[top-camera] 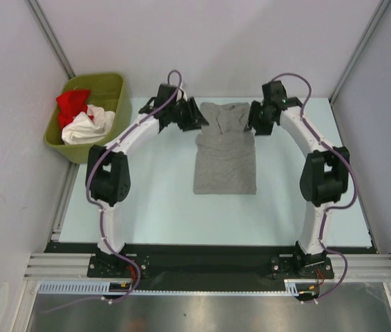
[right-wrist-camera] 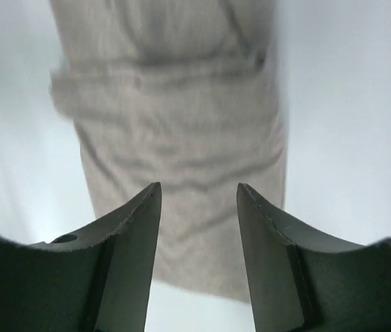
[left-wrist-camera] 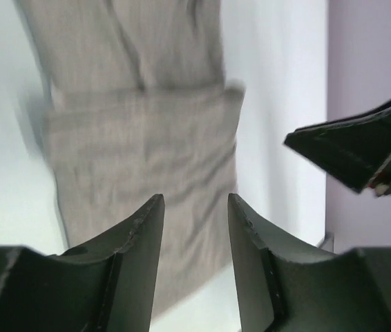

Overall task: Fold and stack the t-shirts
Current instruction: Fold the tshirt

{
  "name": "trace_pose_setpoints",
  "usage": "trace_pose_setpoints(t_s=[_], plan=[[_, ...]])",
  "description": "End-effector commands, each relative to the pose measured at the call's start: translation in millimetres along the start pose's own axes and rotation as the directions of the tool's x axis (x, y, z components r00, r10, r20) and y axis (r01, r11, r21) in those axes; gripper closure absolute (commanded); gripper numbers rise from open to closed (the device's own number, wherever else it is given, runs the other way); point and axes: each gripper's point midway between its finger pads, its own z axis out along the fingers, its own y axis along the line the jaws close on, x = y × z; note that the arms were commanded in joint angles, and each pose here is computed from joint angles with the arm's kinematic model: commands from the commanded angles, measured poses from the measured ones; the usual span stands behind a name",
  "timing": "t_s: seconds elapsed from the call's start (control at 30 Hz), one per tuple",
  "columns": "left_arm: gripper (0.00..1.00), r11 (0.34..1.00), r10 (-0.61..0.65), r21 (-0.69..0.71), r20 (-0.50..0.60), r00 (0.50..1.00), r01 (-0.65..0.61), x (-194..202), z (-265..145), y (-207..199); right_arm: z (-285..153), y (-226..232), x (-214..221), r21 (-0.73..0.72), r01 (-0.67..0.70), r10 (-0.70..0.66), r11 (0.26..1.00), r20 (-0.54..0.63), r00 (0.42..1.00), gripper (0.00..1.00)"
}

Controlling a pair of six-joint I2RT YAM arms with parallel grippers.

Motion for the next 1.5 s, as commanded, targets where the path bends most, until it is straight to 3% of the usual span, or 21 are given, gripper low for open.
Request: trace_pose_setpoints(t_s=[0.0,0.1,0.37,0.7,1.0,1.2,1.47], plan=[[0.53,0.998,0.057,0.03,-0.121,0.991,-0.054,60.7,-18.7,-1.1,-34.3,18.6,35.6,-0.239,-0.009,-0.008,0.971,-0.071,0.997,0.47],[0.54,0.999,0.05,0.019,-0.216,0.975,-0.047,110.6,-20.2,16.8,-54.4,17.8,58.6,-0.348,-0.035,-0.01,0.937,-0.126,0.992,0.49],[0.5,0.988,0.099,-0.076,-0.337,0.936,-0.132,177.3,-41.6,66.4,-53.0,-28.7,139.4,-0.343,-0.111,0.01,0.933,-0.284,0.959,0.43],[0.48,0.988,0.058,-0.109,-0.398,0.916,-0.11,198.3,-33.3,90.5,-32.9,-46.1,187.2,-0.342,-0.148,0.004,0.928,-0.387,0.922,0.5],[0.51,0.995,-0.008,-0.098,-0.423,0.906,-0.037,211.0,-24.9,95.9,-23.6,-51.7,197.3,-0.34,-0.162,0.01,0.926,-0.408,0.913,0.52],[0.51,0.996,-0.01,-0.081,-0.431,0.902,-0.028,213.6,-25.8,93.4,-28.9,-73.2,191.9,-0.256,-0.162,0.051,0.953,-0.393,0.918,0.42],[0.55,0.997,-0.052,-0.07,-0.446,0.894,0.022,222.4,-27.5,91.3,-22.2,-64.7,198.4,-0.304,-0.175,0.039,0.936,-0.406,0.913,0.43]])
